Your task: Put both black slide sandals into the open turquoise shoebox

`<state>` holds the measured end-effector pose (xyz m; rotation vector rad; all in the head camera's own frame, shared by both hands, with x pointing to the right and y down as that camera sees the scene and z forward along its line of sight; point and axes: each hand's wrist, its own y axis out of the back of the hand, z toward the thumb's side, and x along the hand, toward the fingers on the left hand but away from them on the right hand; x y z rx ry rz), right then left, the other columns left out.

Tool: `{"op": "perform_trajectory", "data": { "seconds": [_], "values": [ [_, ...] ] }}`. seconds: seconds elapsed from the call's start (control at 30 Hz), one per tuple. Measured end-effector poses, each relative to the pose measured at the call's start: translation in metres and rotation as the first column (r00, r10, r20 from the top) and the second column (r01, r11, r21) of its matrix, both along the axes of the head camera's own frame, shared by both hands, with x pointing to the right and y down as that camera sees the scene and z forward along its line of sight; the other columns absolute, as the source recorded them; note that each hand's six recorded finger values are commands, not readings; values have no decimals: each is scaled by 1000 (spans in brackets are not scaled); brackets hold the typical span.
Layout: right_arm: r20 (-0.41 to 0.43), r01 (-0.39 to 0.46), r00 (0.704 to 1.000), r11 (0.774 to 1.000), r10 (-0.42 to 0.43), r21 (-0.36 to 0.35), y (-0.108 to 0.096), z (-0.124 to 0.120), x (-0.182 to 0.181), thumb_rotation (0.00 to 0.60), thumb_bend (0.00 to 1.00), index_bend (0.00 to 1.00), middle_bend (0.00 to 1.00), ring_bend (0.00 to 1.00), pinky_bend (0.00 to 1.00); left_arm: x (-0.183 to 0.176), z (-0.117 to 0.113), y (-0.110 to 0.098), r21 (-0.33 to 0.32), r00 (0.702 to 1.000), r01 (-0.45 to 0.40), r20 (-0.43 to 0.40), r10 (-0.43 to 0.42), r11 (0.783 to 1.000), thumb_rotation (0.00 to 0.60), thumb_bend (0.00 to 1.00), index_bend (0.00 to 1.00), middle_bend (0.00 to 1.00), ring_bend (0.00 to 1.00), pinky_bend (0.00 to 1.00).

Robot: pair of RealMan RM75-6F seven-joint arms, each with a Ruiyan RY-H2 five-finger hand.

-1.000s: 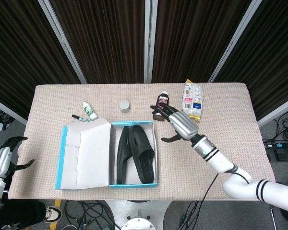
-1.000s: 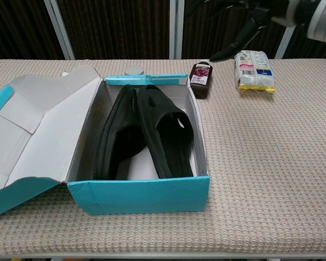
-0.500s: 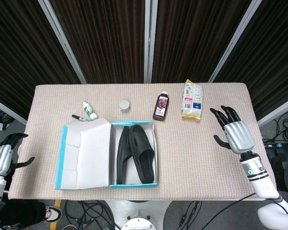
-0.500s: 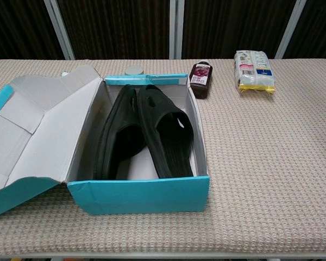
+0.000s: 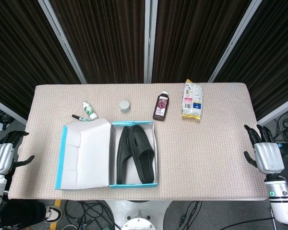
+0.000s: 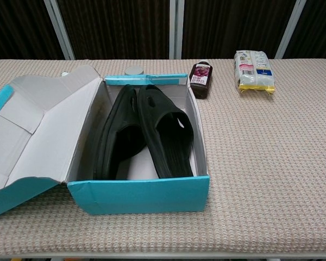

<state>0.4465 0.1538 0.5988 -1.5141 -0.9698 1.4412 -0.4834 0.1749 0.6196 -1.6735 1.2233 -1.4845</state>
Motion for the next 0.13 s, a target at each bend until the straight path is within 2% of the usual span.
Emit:
{"op": "perform_trajectory", "data": {
  "seconds": [0.13],
  "values": [
    [30, -13, 999, 1000, 13, -13, 3, 1, 3, 600, 162, 0, 148, 0, 48, 3, 2, 1, -7, 998, -38, 42, 38, 999, 600, 168, 240, 200, 132, 231]
  ]
}}
